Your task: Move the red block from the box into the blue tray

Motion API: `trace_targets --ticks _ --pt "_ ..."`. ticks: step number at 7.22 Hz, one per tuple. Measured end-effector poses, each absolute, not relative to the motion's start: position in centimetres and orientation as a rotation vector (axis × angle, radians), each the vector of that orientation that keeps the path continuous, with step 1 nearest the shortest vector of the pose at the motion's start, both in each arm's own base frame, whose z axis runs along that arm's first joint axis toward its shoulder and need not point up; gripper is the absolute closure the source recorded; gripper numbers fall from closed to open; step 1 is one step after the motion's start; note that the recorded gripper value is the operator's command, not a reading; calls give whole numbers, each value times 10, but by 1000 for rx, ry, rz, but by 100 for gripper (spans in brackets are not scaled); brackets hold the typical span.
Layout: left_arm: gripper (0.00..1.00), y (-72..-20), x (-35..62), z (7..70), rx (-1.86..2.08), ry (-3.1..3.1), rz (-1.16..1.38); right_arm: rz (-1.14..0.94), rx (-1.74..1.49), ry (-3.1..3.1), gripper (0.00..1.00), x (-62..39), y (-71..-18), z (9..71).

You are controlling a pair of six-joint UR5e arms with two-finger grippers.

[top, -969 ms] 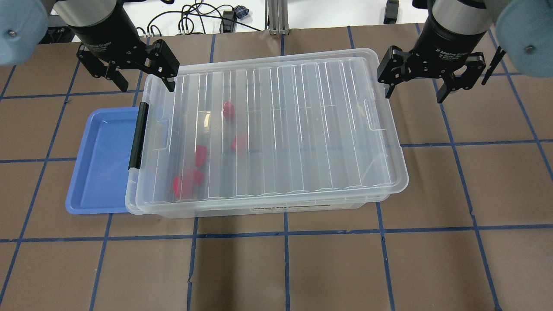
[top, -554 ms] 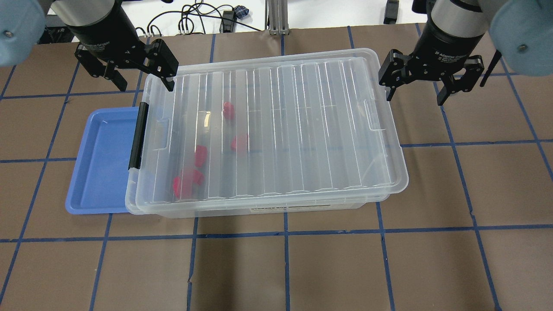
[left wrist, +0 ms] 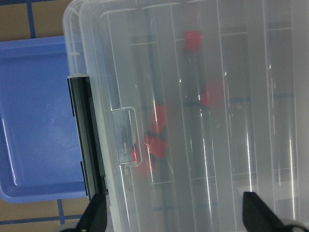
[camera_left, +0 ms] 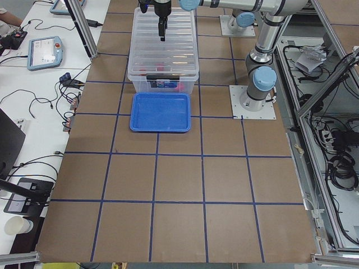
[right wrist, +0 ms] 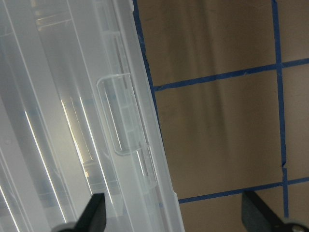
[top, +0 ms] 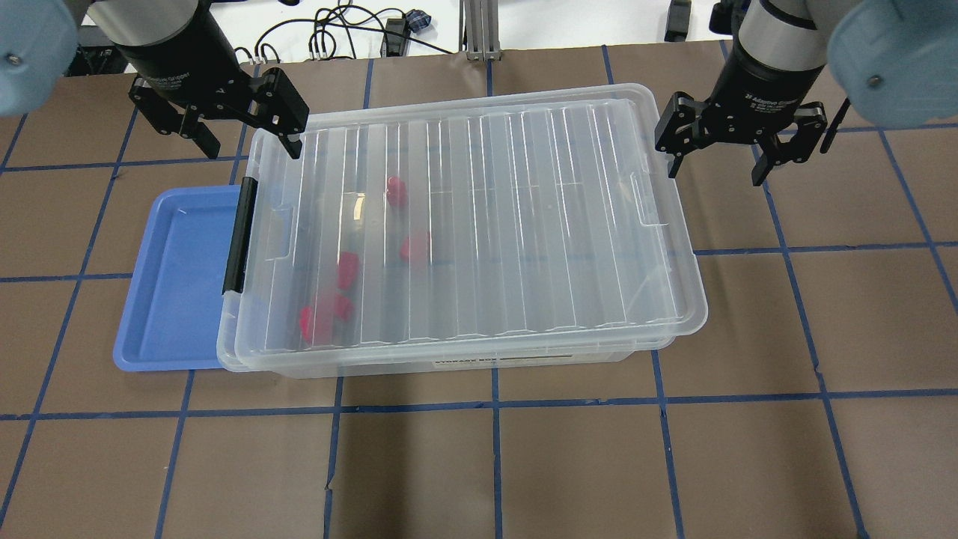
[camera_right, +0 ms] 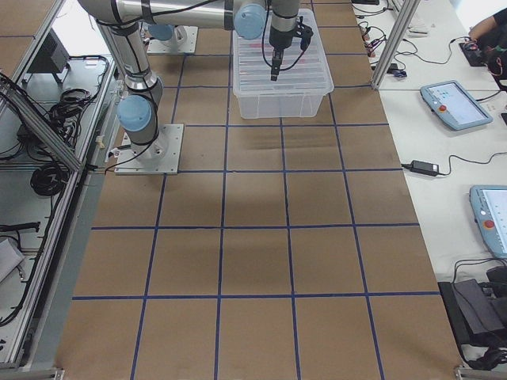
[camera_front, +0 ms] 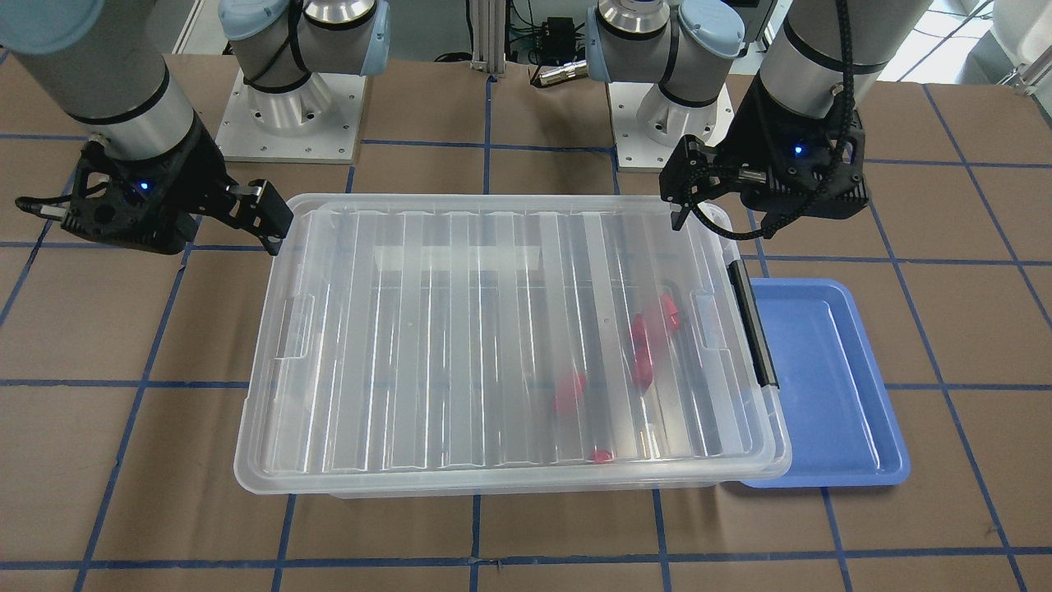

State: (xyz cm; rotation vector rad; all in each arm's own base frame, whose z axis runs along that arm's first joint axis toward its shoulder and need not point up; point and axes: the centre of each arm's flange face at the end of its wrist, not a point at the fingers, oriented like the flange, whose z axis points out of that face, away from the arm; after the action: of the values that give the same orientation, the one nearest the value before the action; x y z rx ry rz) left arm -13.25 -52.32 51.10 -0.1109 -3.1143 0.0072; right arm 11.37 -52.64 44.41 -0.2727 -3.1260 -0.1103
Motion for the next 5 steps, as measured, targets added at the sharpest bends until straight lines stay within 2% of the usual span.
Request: trace_targets --ticks 2,5 --pt "0 -523 -133 511 -111 -3114 6 -174 -275 -3120 0 112 -548 400" --pt "0 -521 -133 510 -112 -3114 5 -153 -269 -3122 0 110 -559 378"
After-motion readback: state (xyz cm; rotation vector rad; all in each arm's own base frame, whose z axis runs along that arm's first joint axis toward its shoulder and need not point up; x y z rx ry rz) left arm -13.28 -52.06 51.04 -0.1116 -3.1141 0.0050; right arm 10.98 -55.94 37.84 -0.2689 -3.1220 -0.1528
